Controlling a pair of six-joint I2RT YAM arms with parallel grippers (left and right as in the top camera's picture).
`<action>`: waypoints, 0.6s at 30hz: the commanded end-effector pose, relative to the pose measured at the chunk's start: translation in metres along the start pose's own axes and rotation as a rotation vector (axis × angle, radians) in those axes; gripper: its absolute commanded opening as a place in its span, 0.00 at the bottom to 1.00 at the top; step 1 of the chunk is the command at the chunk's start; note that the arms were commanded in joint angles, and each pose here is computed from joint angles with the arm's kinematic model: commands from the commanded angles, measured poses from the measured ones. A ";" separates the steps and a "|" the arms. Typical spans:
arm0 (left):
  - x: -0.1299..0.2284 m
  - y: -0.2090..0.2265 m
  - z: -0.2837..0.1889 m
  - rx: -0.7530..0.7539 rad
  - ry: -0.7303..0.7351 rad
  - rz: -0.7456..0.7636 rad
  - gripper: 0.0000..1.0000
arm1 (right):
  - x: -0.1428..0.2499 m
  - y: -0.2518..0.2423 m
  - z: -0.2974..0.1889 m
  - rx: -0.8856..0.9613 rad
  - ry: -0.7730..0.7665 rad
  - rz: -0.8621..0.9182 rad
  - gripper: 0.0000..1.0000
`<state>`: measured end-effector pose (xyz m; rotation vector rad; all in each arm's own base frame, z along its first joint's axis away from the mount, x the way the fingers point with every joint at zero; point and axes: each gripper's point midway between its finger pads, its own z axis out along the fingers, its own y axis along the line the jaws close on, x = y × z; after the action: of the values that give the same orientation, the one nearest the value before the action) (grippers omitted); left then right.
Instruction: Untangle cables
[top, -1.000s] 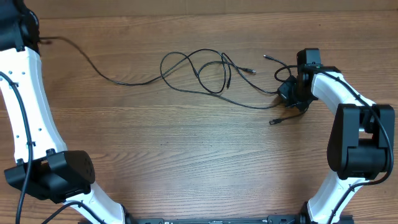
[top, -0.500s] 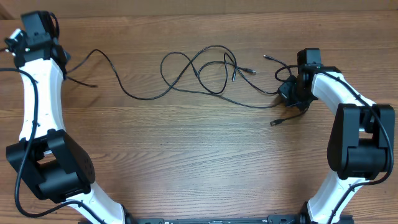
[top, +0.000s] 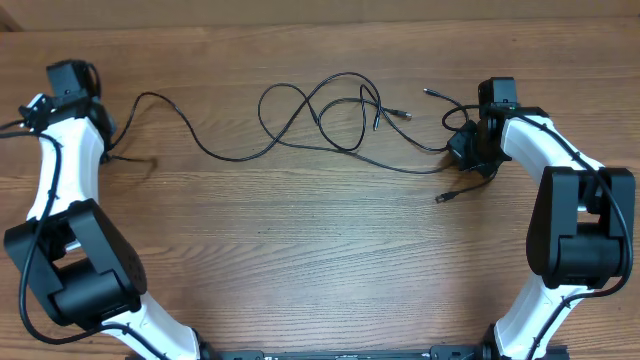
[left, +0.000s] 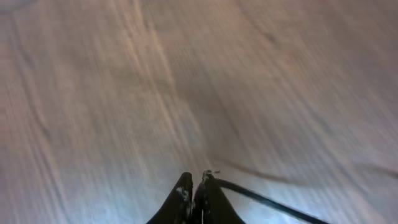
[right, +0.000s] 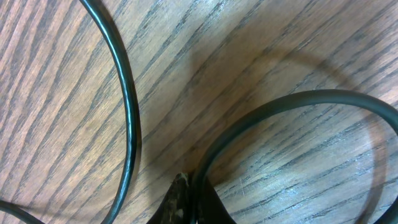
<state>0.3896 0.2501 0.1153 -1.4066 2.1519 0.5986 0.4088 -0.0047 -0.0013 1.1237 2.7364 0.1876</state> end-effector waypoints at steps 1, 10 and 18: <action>-0.010 0.021 0.007 -0.054 -0.020 -0.005 0.13 | 0.007 -0.033 0.025 0.111 0.026 0.016 0.04; -0.017 0.001 0.014 0.121 0.005 0.297 0.88 | 0.006 -0.031 0.025 0.103 0.022 0.016 0.04; 0.014 -0.094 -0.040 0.612 0.042 0.588 0.87 | 0.006 -0.031 0.025 0.102 0.023 0.016 0.05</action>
<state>0.4288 0.2287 0.1095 -0.8023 2.4752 0.3104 0.4094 -0.0046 -0.0011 1.1226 2.7340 0.1890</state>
